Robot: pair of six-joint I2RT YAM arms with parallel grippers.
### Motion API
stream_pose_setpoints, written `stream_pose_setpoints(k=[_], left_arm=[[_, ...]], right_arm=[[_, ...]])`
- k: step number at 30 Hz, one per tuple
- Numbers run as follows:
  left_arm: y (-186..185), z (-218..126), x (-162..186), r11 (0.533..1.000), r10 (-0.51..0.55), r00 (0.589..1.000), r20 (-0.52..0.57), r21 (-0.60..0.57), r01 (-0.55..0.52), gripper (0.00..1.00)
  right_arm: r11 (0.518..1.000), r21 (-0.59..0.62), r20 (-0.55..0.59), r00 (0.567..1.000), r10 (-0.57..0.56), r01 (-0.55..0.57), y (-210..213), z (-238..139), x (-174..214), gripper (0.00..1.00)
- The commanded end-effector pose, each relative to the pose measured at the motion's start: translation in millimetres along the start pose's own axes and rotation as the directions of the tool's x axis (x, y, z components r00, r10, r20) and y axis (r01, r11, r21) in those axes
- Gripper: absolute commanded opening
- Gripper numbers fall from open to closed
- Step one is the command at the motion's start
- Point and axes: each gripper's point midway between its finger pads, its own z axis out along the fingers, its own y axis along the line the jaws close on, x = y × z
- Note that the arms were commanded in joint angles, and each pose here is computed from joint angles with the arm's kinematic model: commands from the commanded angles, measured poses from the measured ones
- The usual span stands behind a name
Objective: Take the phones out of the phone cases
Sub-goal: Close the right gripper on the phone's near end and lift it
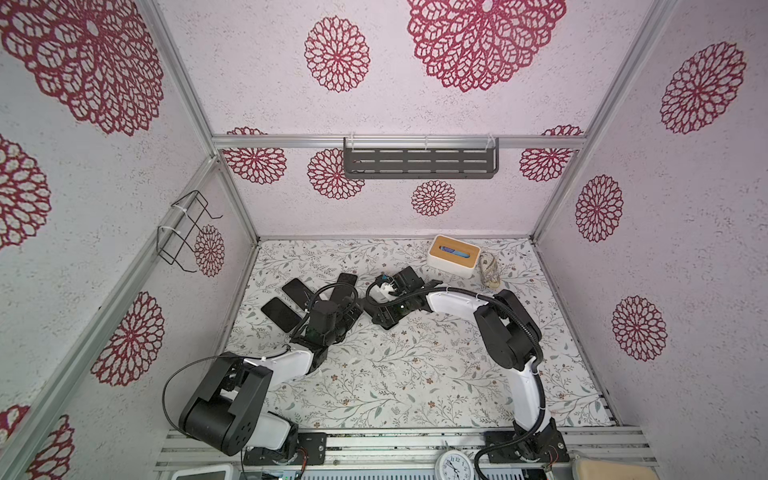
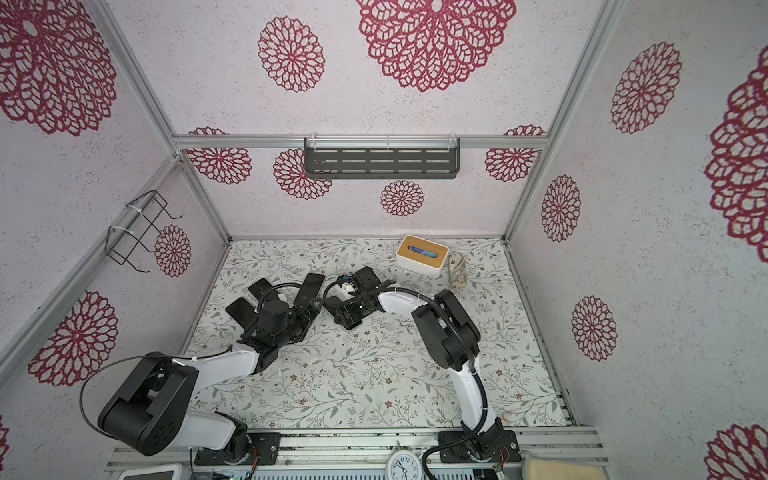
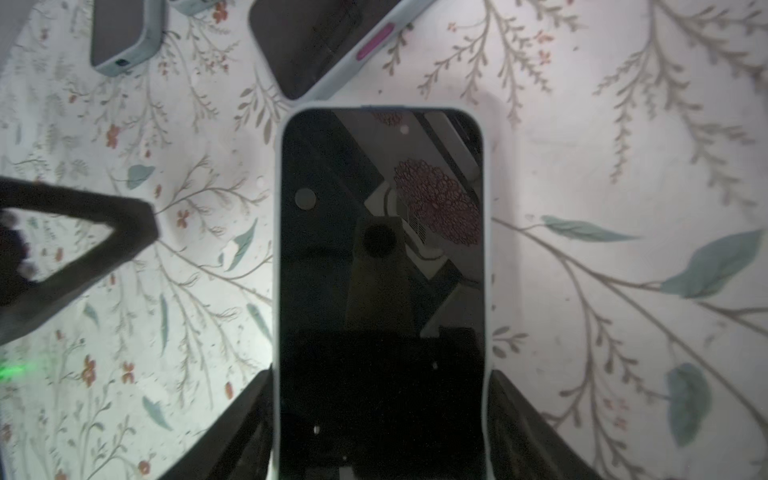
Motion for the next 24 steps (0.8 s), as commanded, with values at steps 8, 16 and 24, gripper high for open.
stream_pose_setpoints(k=[8,16,24], left_arm=[[2.0,17.5,8.6,0.988,-0.104,0.993,-0.052,0.106,0.109,0.89],[-2.7,26.4,17.7,0.97,-0.142,0.985,-0.096,0.186,0.158,0.65],[-3.5,35.8,27.9,0.961,-0.154,0.98,-0.13,0.209,0.179,0.27]], right_arm=[[0.982,-0.176,0.155,0.987,-0.042,0.07,52.1,-44.3,-29.2,0.43],[0.982,-0.179,0.154,0.987,-0.038,0.065,53.7,-44.0,-25.5,0.41],[0.981,-0.183,0.161,0.986,-0.032,0.062,55.2,-43.5,-30.4,0.39]])
